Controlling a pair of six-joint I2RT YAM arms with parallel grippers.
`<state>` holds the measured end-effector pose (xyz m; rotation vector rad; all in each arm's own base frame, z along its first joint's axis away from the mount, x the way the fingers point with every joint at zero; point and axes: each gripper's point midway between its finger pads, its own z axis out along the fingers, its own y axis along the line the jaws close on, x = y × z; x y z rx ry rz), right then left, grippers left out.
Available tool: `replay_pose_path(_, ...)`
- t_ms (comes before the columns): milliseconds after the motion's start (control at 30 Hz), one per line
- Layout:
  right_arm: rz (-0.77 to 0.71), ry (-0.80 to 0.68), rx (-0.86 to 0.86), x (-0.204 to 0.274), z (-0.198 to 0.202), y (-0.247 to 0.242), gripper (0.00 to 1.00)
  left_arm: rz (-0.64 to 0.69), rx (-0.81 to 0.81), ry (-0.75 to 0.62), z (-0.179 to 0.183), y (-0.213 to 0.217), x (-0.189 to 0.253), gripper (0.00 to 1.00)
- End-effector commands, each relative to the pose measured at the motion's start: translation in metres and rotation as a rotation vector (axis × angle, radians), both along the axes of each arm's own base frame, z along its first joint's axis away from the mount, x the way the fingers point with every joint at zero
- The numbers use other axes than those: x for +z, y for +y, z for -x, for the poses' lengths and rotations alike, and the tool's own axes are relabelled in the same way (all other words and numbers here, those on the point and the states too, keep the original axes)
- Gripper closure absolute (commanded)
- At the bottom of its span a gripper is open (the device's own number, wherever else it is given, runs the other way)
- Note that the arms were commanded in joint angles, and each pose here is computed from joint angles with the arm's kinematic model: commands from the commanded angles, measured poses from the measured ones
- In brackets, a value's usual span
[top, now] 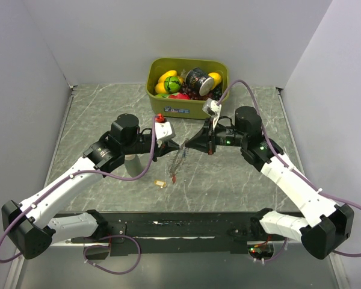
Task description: Put the keys on the keyring
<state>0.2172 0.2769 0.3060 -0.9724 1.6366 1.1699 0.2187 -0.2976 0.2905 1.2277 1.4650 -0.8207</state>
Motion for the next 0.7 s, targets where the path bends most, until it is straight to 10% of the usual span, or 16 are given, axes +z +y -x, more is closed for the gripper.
replay_pose_path(0,-0.044,-0.073,0.026,0.026,0.006,0.001,1.00,0.091,-0.005,-0.101,-0.002,-0.004,0.043,0.99)
replay_pose_path(667,-0.016,-0.026,0.037,0.022,-0.004,0.013,1.00,0.097,-0.022,-0.085,0.002,-0.006,0.044,0.99)
